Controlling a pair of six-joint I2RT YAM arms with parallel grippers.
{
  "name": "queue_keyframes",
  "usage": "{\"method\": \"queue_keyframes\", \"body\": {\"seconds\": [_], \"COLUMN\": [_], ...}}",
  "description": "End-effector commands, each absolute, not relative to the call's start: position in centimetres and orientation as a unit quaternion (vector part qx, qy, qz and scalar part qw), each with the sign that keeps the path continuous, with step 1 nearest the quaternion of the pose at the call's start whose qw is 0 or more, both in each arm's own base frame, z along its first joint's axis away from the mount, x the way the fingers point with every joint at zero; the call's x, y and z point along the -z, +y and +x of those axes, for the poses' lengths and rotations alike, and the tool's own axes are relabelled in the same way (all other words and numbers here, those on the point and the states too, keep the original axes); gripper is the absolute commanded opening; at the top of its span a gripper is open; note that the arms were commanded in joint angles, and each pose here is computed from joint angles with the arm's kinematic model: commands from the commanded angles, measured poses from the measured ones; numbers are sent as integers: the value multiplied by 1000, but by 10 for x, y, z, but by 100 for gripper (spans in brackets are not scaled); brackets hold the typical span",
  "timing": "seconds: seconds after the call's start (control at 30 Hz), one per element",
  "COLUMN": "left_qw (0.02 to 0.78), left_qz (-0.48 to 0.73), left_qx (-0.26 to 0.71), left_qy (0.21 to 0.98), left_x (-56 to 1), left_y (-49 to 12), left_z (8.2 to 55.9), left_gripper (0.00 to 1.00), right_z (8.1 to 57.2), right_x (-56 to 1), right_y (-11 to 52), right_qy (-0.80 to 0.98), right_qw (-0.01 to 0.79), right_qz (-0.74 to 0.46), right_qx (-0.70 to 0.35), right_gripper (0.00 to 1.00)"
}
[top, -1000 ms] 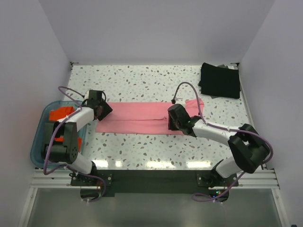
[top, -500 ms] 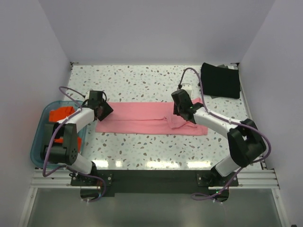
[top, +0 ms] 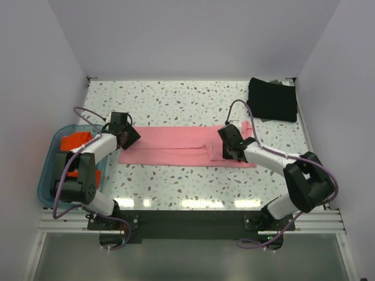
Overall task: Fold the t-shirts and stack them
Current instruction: Fold the tshirt
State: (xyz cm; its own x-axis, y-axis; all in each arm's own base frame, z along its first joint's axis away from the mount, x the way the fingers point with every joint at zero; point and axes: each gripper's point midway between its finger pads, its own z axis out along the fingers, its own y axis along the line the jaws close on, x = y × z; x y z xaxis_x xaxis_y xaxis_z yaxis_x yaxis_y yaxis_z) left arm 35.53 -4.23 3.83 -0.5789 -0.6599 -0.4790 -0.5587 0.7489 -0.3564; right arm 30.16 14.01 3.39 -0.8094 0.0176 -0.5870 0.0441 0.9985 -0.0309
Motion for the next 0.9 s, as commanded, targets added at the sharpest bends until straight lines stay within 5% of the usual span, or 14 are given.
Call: {"method": "queue_keyframes", "body": {"seconds": [0.0,0.5,0.87], "left_qw": [326,331,314], "left_qz": [-338,-309,-347], "left_qx": [94,106,32], "left_qy": [878,885,883], "left_x": [-55,-63,-36], "left_y": [-44,-58,-42], "left_z": [366,374,358], "left_gripper": [51,55,54], "right_z": [282,307,272], "right_x": [-44,-83,-1], "right_y": [143,139,136], "right_qy": [949,930,957], "right_qw": [313,361,274], "right_qz": [25,65,86], "right_qx": [-15,-26,-33], "right_gripper": [22,29,24]}}
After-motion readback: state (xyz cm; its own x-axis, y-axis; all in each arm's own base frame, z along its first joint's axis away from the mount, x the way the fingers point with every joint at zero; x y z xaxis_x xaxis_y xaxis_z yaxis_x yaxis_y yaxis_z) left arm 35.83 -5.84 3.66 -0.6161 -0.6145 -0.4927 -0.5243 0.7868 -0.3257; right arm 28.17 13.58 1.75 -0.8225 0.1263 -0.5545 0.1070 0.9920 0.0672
